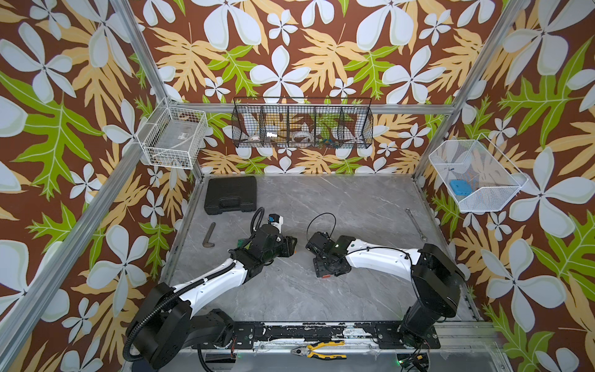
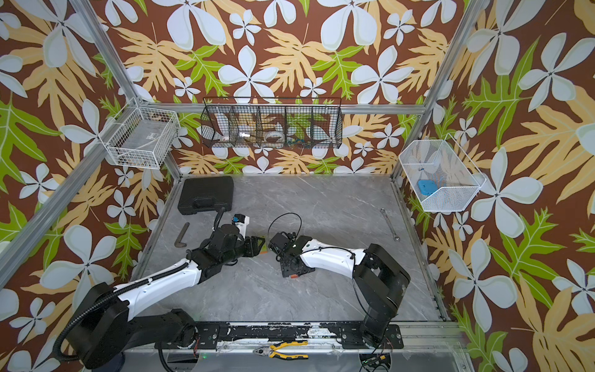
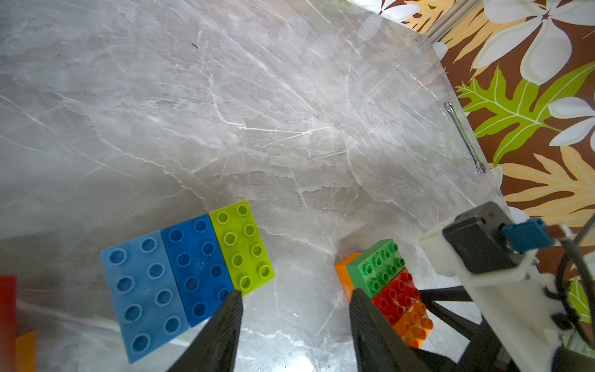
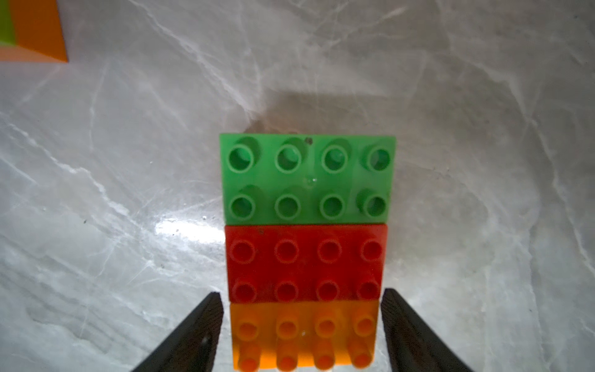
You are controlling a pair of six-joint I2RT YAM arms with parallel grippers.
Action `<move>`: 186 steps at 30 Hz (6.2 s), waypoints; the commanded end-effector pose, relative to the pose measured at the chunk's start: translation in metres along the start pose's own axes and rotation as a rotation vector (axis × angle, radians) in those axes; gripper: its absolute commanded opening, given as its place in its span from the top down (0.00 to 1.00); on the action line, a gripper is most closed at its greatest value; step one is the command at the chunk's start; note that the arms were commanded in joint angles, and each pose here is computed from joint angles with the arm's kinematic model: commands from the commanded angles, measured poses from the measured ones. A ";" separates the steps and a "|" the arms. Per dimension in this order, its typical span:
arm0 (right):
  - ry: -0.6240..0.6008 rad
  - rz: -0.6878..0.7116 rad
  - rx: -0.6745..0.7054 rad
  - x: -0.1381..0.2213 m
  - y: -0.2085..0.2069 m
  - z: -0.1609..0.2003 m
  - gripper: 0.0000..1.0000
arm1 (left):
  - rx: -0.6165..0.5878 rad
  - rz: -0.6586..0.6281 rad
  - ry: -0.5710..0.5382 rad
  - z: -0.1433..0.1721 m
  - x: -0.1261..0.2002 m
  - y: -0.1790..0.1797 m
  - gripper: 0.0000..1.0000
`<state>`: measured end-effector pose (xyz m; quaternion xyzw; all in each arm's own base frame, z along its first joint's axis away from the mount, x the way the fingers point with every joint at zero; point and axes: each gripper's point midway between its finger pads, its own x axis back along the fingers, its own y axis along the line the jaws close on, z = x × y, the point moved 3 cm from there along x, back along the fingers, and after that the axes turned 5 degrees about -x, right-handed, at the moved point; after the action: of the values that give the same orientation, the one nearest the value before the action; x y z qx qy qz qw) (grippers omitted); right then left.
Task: Assemble a rectangle with lego
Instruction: Assemble the lego brick with the lego brick, then adjust the lego brick at the center of the board, then reset both arms
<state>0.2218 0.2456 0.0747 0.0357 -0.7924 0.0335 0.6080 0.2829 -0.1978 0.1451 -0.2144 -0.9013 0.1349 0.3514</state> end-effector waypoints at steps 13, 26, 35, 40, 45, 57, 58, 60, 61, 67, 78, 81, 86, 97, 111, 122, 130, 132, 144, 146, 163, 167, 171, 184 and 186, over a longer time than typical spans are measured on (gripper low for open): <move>-0.091 -0.040 -0.049 0.051 -0.015 -0.008 0.17 | 0.027 0.034 0.034 0.006 -0.006 -0.004 0.46; -0.027 -0.088 -0.050 0.037 -0.049 0.005 0.34 | -0.006 0.152 0.315 0.084 -0.029 -0.073 0.33; -0.009 -0.145 -0.018 0.026 -0.031 -0.001 0.34 | -0.002 0.162 0.364 0.100 -0.029 -0.077 0.43; 0.006 -0.148 -0.017 0.022 -0.030 0.003 0.35 | -0.011 0.170 0.385 0.105 -0.032 -0.081 0.43; 0.028 -0.132 -0.013 0.012 -0.032 0.008 0.36 | -0.014 0.177 0.399 0.110 -0.038 -0.082 0.46; 0.069 -0.085 -0.005 -0.004 -0.039 0.022 0.39 | -0.024 0.188 0.403 0.112 -0.044 -0.086 0.48; 0.071 -0.081 0.000 -0.004 -0.039 0.022 0.39 | -0.024 0.186 0.405 0.112 -0.045 -0.085 0.49; 0.061 -0.081 0.004 -0.002 -0.038 0.020 0.39 | -0.031 0.182 0.410 0.114 -0.045 -0.084 0.49; 0.043 -0.084 0.007 0.003 -0.037 0.015 0.37 | -0.036 0.177 0.402 0.112 -0.043 -0.083 0.49; -0.073 -0.103 0.024 0.047 -0.028 -0.024 0.31 | -0.077 0.184 0.298 0.071 -0.022 -0.096 0.43; 0.062 -0.352 -0.087 0.043 0.020 0.059 0.76 | -0.021 -0.025 0.066 0.003 0.011 -0.013 0.39; 0.041 -0.342 -0.071 0.027 0.030 0.055 0.80 | -0.021 -0.042 0.029 -0.008 0.016 -0.006 0.39; 0.016 -0.265 -0.067 0.003 0.021 0.040 0.85 | -0.031 -0.053 0.024 -0.009 0.021 -0.004 0.39; -0.029 -0.134 -0.034 -0.019 -0.028 -0.005 0.85 | -0.023 -0.061 0.011 -0.004 0.025 0.001 0.39; -0.043 -0.075 -0.029 -0.010 -0.049 -0.051 0.83 | -0.026 -0.096 0.000 -0.005 0.032 0.007 0.39; -0.045 -0.292 -0.016 0.005 0.024 -0.021 0.83 | 0.004 -0.136 -0.032 -0.012 0.028 0.016 0.37; -0.083 -0.196 0.003 -0.028 0.007 -0.051 0.85 | 0.024 -0.170 -0.080 -0.019 0.043 0.028 0.33; -0.091 -0.168 0.013 -0.028 0.001 -0.055 0.85 | 0.028 -0.169 -0.083 -0.019 0.044 0.028 0.33; -0.187 -0.161 -0.039 0.028 -0.046 -0.043 0.79 | 0.065 -0.332 -0.233 -0.043 0.072 0.054 0.25; -0.333 -0.097 -0.113 0.055 -0.088 -0.059 0.62 | 0.040 -0.396 -0.330 -0.052 0.083 0.064 0.16; -1.045 0.381 -0.403 0.040 -0.304 -0.102 0.31 | -0.148 -0.797 -0.725 -0.061 0.097 0.182 0.00; -1.139 0.299 -0.323 0.031 -0.289 -0.087 0.27 | -0.123 -0.701 -0.742 -0.048 0.091 0.193 0.00; -1.111 0.285 -0.299 0.024 -0.286 -0.092 0.01 | -0.084 -0.710 -0.737 -0.047 0.090 0.203 0.00; -1.120 0.294 -0.305 0.024 -0.288 -0.091 0.01 | -0.158 -0.687 -0.731 -0.048 0.084 0.191 0.00; -1.120 0.296 -0.304 0.025 -0.288 -0.091 0.01 | -0.160 -0.687 -0.736 -0.049 0.084 0.191 0.00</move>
<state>0.3295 -0.0326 0.1193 -0.1510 -0.9836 -0.0212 0.0967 0.3145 0.0161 0.1456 0.1382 -0.9898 0.0135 0.0329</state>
